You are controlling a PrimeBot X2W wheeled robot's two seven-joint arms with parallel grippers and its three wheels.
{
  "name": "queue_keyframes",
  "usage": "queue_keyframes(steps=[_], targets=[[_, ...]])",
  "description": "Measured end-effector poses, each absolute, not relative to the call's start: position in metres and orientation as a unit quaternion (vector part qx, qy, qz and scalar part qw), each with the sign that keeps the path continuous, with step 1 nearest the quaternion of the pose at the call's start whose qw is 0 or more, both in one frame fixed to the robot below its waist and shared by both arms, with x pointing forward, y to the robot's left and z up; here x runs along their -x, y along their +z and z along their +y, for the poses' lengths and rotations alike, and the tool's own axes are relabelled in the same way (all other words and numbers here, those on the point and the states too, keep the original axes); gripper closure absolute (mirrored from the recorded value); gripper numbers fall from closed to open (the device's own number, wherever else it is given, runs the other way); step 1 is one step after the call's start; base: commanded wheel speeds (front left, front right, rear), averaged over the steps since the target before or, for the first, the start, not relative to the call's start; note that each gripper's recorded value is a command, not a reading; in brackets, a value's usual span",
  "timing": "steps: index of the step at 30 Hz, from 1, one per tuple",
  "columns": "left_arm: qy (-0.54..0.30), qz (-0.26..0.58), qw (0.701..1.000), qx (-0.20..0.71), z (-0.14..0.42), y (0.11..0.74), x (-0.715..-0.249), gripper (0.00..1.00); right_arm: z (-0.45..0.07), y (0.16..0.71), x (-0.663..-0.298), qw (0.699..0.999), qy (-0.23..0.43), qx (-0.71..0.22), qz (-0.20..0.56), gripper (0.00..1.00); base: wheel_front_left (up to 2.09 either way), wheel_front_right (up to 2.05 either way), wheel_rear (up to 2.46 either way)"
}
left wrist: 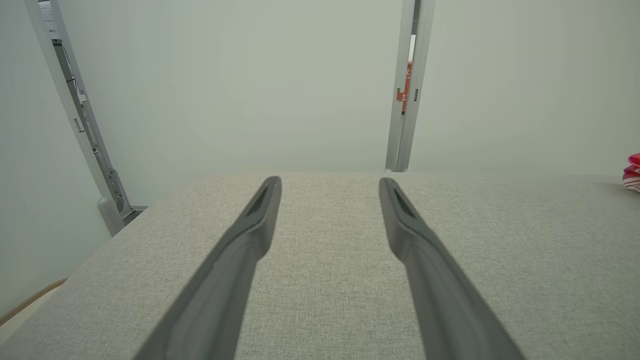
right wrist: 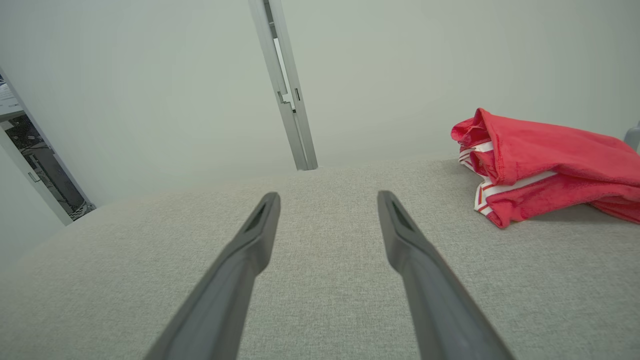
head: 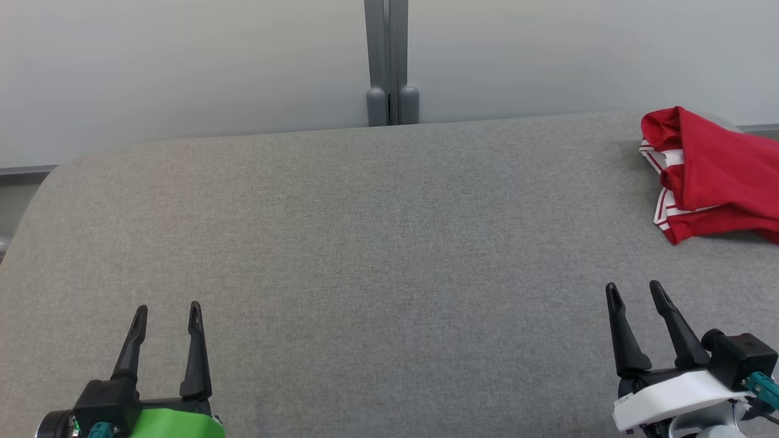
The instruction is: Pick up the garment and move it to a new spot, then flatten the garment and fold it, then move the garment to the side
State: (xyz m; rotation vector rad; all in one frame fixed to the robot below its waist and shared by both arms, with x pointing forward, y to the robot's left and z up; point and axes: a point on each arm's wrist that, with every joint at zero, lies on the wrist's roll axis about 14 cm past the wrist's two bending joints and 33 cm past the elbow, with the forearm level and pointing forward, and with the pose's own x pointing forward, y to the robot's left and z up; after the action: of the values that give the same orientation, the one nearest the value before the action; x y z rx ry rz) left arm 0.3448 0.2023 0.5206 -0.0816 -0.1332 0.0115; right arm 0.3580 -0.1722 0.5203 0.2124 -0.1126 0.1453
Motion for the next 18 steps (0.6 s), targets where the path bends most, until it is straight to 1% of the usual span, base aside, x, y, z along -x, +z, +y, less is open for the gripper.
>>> queue_keyframes(steps=[18], targets=[[0.005, -0.07, 0.997, 0.04, 0.2051, 0.5228, -0.3429, 0.0, -0.171, 0.5258, -0.3572, 0.991, 0.068, -0.096, -0.062, 0.0, 0.0, 0.0, 0.0]])
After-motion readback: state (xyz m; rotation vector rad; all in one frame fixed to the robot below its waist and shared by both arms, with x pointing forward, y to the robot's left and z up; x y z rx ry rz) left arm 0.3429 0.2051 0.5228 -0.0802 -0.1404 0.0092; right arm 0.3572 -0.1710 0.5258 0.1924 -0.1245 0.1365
